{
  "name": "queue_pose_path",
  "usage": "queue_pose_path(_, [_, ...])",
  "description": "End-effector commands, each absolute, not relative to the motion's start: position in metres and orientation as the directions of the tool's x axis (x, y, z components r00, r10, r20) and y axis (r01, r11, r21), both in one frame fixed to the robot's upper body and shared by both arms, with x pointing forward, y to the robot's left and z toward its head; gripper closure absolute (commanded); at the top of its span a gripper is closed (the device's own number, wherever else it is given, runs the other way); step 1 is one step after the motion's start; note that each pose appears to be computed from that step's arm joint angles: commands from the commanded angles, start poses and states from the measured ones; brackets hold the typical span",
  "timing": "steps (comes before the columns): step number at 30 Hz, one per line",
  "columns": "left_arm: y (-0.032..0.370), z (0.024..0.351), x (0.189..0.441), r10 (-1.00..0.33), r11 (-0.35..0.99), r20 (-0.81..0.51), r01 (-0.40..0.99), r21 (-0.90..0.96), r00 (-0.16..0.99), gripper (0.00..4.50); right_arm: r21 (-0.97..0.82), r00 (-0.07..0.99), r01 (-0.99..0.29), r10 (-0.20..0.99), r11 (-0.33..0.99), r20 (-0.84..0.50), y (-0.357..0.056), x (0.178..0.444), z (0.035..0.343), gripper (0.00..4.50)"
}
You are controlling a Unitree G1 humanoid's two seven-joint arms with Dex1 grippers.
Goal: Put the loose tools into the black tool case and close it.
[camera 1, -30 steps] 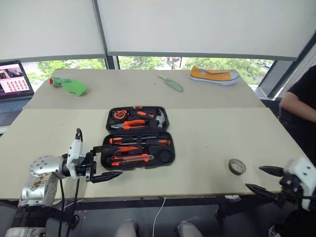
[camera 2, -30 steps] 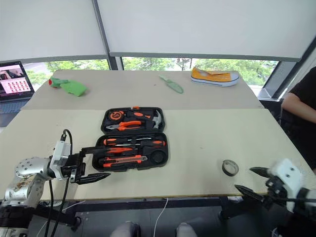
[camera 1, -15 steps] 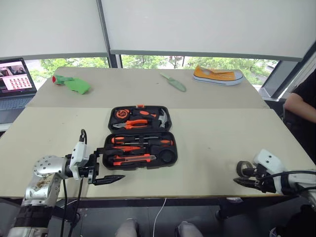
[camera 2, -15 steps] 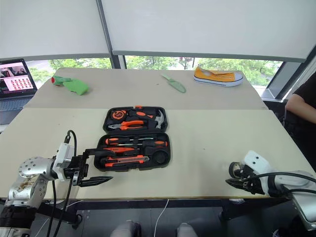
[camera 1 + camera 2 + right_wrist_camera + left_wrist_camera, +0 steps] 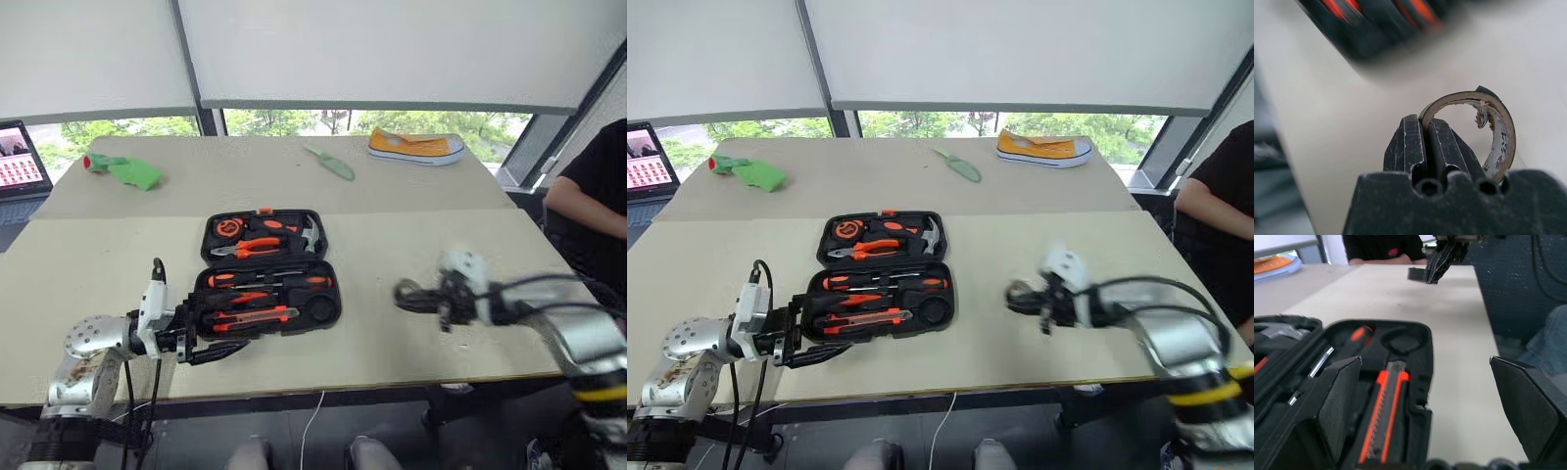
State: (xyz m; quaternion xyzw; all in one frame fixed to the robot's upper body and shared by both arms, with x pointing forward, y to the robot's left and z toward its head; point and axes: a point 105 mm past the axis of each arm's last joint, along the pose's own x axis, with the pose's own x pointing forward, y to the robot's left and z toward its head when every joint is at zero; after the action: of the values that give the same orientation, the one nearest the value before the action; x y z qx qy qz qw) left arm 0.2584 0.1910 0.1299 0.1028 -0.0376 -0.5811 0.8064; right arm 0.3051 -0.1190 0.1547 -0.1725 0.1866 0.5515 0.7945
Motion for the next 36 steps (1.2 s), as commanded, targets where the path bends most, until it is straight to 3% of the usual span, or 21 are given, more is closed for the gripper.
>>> queue_pose_path(1, [0.196, 0.138, 0.255, -0.934, 0.339, -0.035, 0.911, 0.235, 0.356, 0.00, -0.042, 0.308, -0.941, 0.795, 0.337, -0.523, -0.099, 0.311, 0.155, 4.45])
queue_pose_path(4, [0.200, 0.136, 0.250, -0.925, 0.361, -0.034, 0.904, 0.230, 0.378, 0.00, -0.025, 0.242, -0.961, 0.799, 0.274, -0.550, -0.072, 0.311, 0.152, 4.45])
queue_pose_path(11, [0.207, 0.132, 0.244, -0.903, 0.412, -0.035, 0.884, 0.221, 0.429, 0.00, 0.011, 0.167, -0.976, 0.780, 0.218, -0.603, -0.055, 0.306, 0.138, 4.45])
queue_pose_path(24, [0.205, 0.130, 0.248, -0.894, 0.431, -0.022, 0.875, 0.221, 0.447, 0.00, -0.065, 0.136, -0.990, 0.744, 0.124, -0.654, -0.037, 0.308, 0.126, 4.45])
queue_pose_path(31, [0.206, 0.129, 0.248, -0.891, 0.438, -0.024, 0.871, 0.223, 0.454, 0.00, -0.218, 0.165, -0.975, 0.750, 0.028, -0.641, -0.030, 0.309, 0.143, 4.45])
queue_pose_path(36, [0.207, 0.127, 0.247, -0.888, 0.442, -0.029, 0.869, 0.223, 0.459, 0.00, -0.189, 0.120, -0.982, 0.781, 0.003, -0.613, -0.026, 0.302, 0.156, 4.45])
